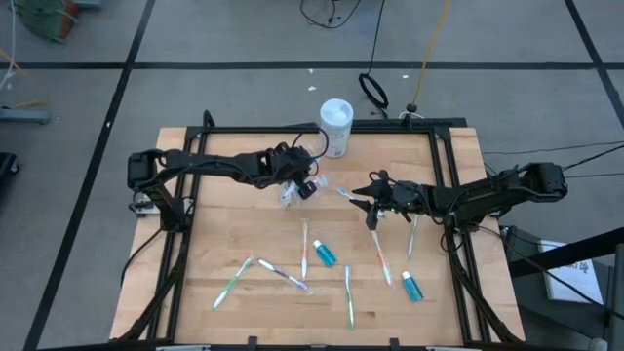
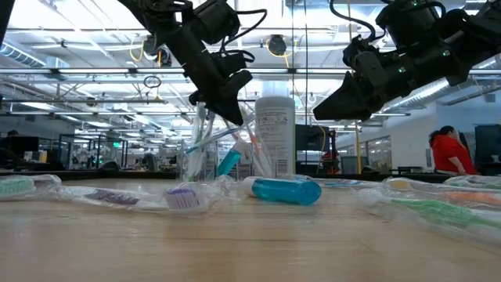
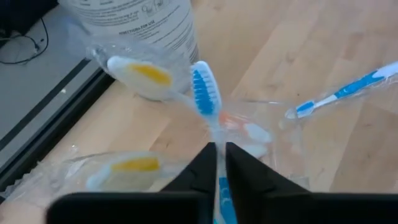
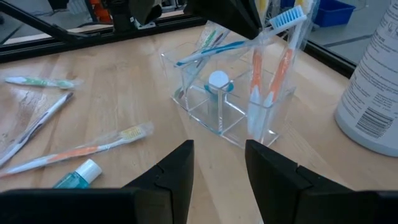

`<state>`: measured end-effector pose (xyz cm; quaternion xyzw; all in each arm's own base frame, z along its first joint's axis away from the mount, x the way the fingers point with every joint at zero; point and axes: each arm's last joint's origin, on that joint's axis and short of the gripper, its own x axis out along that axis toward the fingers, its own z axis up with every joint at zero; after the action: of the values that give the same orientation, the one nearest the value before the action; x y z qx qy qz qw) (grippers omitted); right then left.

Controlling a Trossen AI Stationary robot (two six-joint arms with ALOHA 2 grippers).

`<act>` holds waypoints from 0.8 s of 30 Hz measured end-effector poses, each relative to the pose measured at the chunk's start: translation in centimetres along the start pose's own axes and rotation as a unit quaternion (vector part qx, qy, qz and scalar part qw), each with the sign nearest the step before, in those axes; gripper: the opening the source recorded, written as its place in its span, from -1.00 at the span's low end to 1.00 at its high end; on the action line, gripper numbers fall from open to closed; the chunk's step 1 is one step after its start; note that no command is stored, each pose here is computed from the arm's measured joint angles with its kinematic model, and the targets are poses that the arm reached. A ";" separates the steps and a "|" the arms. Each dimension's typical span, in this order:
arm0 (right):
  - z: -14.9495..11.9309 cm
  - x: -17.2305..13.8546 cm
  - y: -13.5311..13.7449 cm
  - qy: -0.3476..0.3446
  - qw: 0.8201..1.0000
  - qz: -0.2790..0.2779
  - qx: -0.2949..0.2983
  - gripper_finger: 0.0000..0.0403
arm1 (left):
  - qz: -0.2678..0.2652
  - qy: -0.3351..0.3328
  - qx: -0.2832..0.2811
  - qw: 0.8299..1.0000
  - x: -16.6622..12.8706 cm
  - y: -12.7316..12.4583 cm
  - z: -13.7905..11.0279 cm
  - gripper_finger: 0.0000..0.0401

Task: Pick & Place toothbrushing station
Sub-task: Put the blue toothbrush into the transparent organizer

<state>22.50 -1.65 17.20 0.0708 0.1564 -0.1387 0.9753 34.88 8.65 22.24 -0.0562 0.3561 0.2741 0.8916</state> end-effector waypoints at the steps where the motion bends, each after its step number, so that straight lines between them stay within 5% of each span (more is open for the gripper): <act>1: 0.0 0.0 0.0 0.000 1.000 0.000 -0.001 -0.33 | -0.001 -0.002 0.005 1.000 -0.2 -0.1 0.1 -0.93; 9: 0.0 0.0 0.0 0.000 1.000 0.000 -0.001 -0.33 | -0.012 -0.029 0.016 0.999 -3.2 -0.3 1.0 -0.98; 16: -0.1 0.0 0.1 0.003 1.000 0.001 0.018 -0.33 | 0.031 -0.056 0.002 0.998 -8.0 0.3 1.5 -0.98; 24: -0.2 0.0 0.0 0.009 0.999 0.001 0.052 -0.33 | 0.090 -0.043 -0.052 0.994 -8.6 -0.5 -2.2 -0.99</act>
<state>22.44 -1.58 17.03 0.1231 0.1580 -0.1453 0.9689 28.70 3.73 26.25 -0.0582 0.3064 0.3736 0.8736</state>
